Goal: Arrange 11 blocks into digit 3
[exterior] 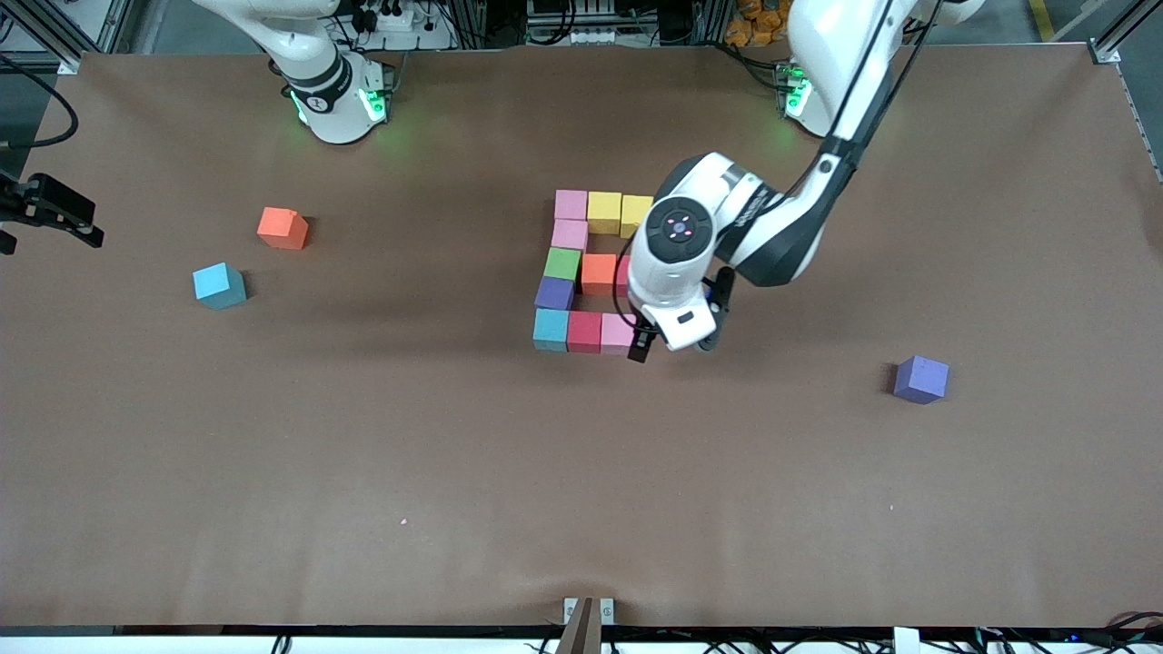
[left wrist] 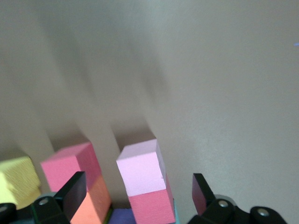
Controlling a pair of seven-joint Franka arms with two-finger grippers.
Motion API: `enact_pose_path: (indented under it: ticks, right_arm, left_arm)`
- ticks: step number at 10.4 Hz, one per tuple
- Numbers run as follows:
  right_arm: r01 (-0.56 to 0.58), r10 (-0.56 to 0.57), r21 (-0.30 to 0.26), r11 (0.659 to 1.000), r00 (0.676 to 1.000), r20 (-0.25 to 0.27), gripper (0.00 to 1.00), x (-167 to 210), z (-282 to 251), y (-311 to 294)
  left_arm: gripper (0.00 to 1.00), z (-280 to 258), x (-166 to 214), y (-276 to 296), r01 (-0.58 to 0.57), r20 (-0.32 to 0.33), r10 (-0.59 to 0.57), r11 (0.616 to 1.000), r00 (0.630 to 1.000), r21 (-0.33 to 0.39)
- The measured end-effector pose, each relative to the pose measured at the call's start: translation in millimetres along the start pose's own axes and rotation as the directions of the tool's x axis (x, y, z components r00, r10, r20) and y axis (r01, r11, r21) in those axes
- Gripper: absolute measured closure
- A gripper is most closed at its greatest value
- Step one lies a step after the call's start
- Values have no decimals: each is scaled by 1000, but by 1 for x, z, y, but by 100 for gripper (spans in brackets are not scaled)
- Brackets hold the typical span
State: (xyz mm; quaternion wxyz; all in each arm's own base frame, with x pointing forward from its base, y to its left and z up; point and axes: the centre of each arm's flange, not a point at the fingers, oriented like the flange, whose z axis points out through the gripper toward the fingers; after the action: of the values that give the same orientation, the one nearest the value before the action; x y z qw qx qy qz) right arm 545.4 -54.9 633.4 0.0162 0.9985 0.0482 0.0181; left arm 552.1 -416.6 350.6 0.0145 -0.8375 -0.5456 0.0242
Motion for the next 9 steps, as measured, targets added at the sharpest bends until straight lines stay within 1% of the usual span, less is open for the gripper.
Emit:
enact_pose_path:
  ticks: [1, 2, 4, 5, 6, 7, 9]
  right_arm:
    - [0, 0, 0, 1000, 1000, 0, 0, 0, 0, 0]
    - [1, -1, 0, 1000, 1000, -1, 0, 0, 0, 0]
    - [3, -3, 1, 1000, 1000, 4, 0, 0, 0, -2]
    - [4, -4, 2, 1000, 1000, 8, 0, -1, -1, -2]
    - [4, -4, 5, 1000, 1000, 7, 0, -1, -1, -3]
    - [4, -4, 18, 1000, 1000, 1, 0, 0, -2, -4]
    - [1, -1, 41, 999, 1000, -12, 0, 0, -6, -6]
  left_arm:
    - [0, -20, 18, -4, -87, -23, 87, 996, 996, 13]
    - [0, -43, 38, -9, -173, -38, 174, 984, 984, 29]
    - [0, -100, 85, -26, -325, -41, 327, 944, 944, 48]
    - [0, -127, 106, -39, -411, -37, 413, 910, 910, 59]
    - [0, -152, 126, -51, -495, -32, 498, 866, 867, 67]
    - [0, -175, 146, -64, -555, -29, 558, 829, 829, 69]
    - [0, -213, 189, -91, -637, -22, 640, 767, 768, 73]
